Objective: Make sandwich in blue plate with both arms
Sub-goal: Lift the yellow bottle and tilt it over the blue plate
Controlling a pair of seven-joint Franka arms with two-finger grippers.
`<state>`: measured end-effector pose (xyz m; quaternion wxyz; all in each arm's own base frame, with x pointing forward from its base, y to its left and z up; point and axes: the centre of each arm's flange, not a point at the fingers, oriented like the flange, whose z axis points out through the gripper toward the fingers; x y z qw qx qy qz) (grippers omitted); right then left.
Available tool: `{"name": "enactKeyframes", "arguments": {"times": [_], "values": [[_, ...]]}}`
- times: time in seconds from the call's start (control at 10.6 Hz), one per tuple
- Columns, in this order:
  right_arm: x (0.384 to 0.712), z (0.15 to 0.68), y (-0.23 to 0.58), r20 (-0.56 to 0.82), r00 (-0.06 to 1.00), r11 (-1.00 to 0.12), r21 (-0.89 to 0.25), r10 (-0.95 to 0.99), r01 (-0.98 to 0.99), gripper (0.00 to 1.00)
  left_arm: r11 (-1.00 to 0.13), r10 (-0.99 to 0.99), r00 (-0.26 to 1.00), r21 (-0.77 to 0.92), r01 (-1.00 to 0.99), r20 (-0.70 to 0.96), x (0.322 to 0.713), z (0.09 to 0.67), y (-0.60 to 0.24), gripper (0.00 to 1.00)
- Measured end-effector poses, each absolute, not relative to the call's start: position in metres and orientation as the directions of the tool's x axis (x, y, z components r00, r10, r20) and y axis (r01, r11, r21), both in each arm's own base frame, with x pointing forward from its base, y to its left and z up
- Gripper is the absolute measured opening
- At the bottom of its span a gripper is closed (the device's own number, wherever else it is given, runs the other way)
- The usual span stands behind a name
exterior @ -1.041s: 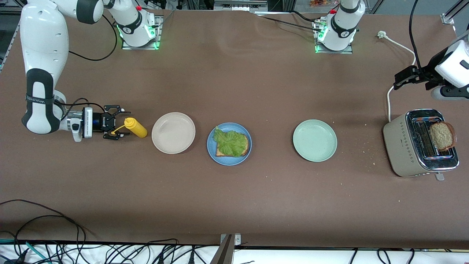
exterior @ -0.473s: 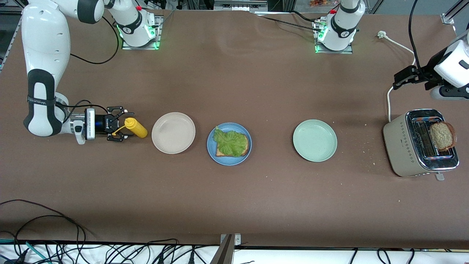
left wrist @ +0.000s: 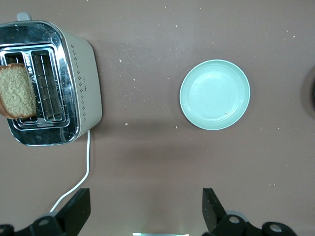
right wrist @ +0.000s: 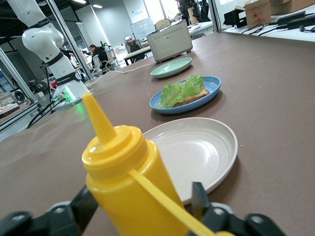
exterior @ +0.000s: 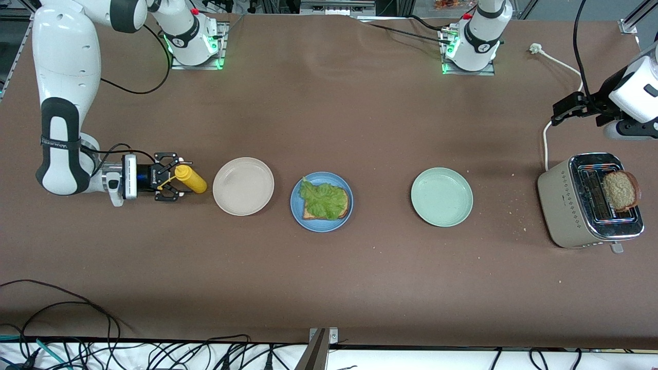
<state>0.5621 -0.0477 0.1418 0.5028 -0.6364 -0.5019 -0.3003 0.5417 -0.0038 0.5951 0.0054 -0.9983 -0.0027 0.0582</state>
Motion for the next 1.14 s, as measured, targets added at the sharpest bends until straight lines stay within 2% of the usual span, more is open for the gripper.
{"name": "enactKeyframes", "arguments": {"times": [0.19,0.57,0.85,1.14], "values": [[0.561,0.137,-0.049,0.883,0.325,0.007,-0.347,0.338,0.938,0.56,-1.0,0.006,0.993,-0.011,0.005,-0.116,0.542,0.595,-0.004,1.0],[0.561,0.135,-0.052,0.845,0.402,-0.023,-0.422,0.353,0.906,0.14,-1.0,0.006,0.993,-0.011,0.005,-0.116,0.542,0.595,-0.004,1.0],[0.599,0.166,-0.034,0.755,0.459,-0.028,-0.507,0.469,0.861,0.14,-1.0,0.006,0.993,-0.011,0.005,-0.116,0.542,0.595,-0.004,1.0],[0.65,0.231,0.008,0.581,0.444,-0.055,-0.565,0.682,0.823,0.14,-1.0,0.006,0.993,-0.011,0.004,-0.116,0.542,0.595,-0.004,1.0]]}}
